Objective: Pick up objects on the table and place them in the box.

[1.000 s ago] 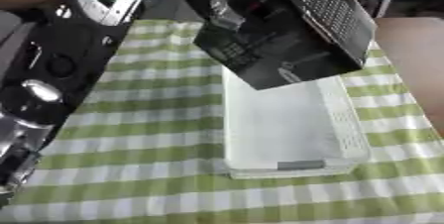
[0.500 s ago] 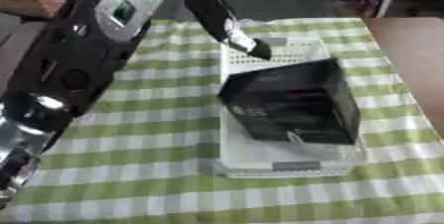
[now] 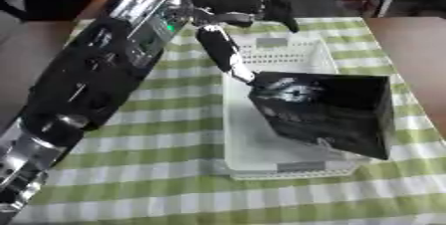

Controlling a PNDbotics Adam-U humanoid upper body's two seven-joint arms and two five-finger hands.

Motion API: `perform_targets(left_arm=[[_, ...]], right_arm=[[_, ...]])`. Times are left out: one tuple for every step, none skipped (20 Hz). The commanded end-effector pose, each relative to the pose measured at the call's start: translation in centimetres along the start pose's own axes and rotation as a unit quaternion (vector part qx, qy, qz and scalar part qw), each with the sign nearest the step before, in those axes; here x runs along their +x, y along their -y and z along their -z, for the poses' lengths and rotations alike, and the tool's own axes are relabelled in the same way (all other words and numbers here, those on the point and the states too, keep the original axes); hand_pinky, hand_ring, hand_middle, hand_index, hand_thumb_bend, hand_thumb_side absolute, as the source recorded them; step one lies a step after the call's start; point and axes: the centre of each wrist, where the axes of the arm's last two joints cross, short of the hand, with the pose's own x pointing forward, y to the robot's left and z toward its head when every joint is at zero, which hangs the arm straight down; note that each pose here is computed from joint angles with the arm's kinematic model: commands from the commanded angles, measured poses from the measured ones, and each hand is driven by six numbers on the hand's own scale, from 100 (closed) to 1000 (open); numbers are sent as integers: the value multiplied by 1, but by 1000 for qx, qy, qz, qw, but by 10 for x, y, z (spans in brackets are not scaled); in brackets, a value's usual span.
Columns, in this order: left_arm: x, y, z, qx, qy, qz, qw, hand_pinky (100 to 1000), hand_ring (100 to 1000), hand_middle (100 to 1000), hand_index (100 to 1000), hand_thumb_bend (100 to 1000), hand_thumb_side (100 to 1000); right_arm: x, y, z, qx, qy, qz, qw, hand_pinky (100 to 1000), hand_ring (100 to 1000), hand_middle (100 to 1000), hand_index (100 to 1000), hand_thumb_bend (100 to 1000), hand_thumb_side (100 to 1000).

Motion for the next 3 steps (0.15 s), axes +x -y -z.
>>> perform_targets(left_arm=[[-4,-4,-8,-70,58,44,995,805,805,786,897,970,790],[-5,-2,-13,-65,55,38,996,794,794,782,891,958,787],[-6,-1,-20,-57,50,29,997,784,786,778,885,949,787]], right_arm=[[3,3,5,-2,10,0,1000,798,837,805,816,100,592],[3,3,4,-2,10,-1,1000,798,837,804,816,100,592],[3,3,4,-3,9,-2,1000,798,837,804,816,100,592]])
